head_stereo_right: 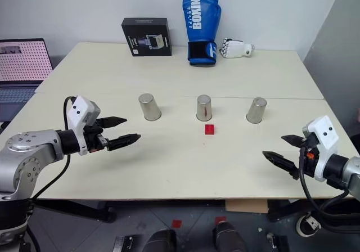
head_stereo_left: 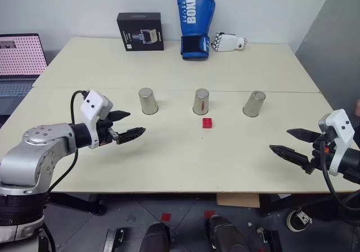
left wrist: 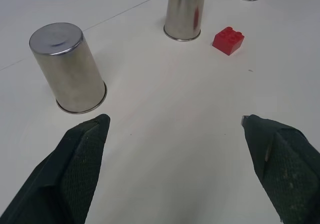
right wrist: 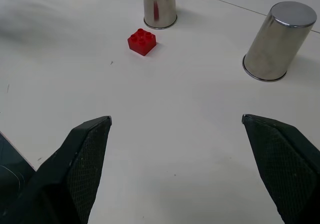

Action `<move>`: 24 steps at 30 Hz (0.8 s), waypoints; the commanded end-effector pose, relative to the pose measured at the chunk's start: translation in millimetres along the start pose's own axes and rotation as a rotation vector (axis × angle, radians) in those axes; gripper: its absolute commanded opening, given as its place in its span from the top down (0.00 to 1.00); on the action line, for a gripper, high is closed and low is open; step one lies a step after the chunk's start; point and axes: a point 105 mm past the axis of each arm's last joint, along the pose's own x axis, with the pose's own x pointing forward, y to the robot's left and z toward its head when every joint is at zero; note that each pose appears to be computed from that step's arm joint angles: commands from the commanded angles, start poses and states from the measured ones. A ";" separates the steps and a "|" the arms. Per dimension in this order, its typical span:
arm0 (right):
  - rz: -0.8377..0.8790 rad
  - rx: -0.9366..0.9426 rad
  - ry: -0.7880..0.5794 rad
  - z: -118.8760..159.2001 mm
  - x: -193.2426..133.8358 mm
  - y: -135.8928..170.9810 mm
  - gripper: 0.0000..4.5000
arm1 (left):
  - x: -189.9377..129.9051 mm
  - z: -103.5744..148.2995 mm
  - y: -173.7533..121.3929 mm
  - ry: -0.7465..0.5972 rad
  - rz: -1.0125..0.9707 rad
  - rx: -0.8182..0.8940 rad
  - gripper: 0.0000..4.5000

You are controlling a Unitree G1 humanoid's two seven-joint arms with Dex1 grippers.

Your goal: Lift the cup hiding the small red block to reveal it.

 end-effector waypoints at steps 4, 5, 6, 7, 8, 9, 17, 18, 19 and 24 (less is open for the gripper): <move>-0.069 -0.043 -0.048 10.7 9.2 -6.8 0.01 | -6.0 7.6 -1.7 -0.030 -0.009 0.036 0.00; -0.064 -0.043 -0.050 11.0 12.5 -3.6 0.01 | -8.8 6.6 -0.4 -0.030 -0.007 0.035 0.00; -0.056 -0.040 -0.053 10.7 14.7 -1.6 0.01 | -10.0 5.9 -1.1 -0.033 -0.003 0.035 0.00; -0.045 -0.037 -0.053 9.7 17.3 0.3 0.01 | -11.0 4.5 -1.7 -0.035 0.002 0.033 0.00; -0.035 -0.033 -0.052 8.5 19.7 1.6 0.01 | -11.4 3.1 -2.4 -0.036 0.006 0.031 0.00; -0.028 -0.029 -0.050 6.9 21.6 2.0 0.01 | -11.2 1.9 -3.4 -0.039 0.011 0.030 0.00; -0.002 -0.019 -0.041 4.9 26.8 -0.3 0.01 | -16.2 1.3 -10.8 -0.052 0.036 0.002 0.00; 0.007 -0.020 -0.042 7.0 27.9 0.6 0.01 | -17.5 2.2 -10.2 -0.053 0.040 0.001 0.00; 0.013 -0.021 -0.043 8.3 28.8 1.4 0.01 | -18.5 2.7 -9.8 -0.053 0.043 0.000 0.00; 0.017 -0.022 -0.020 4.9 26.0 -4.2 0.01 | -22.4 -3.6 -15.3 -0.045 0.061 -0.022 0.00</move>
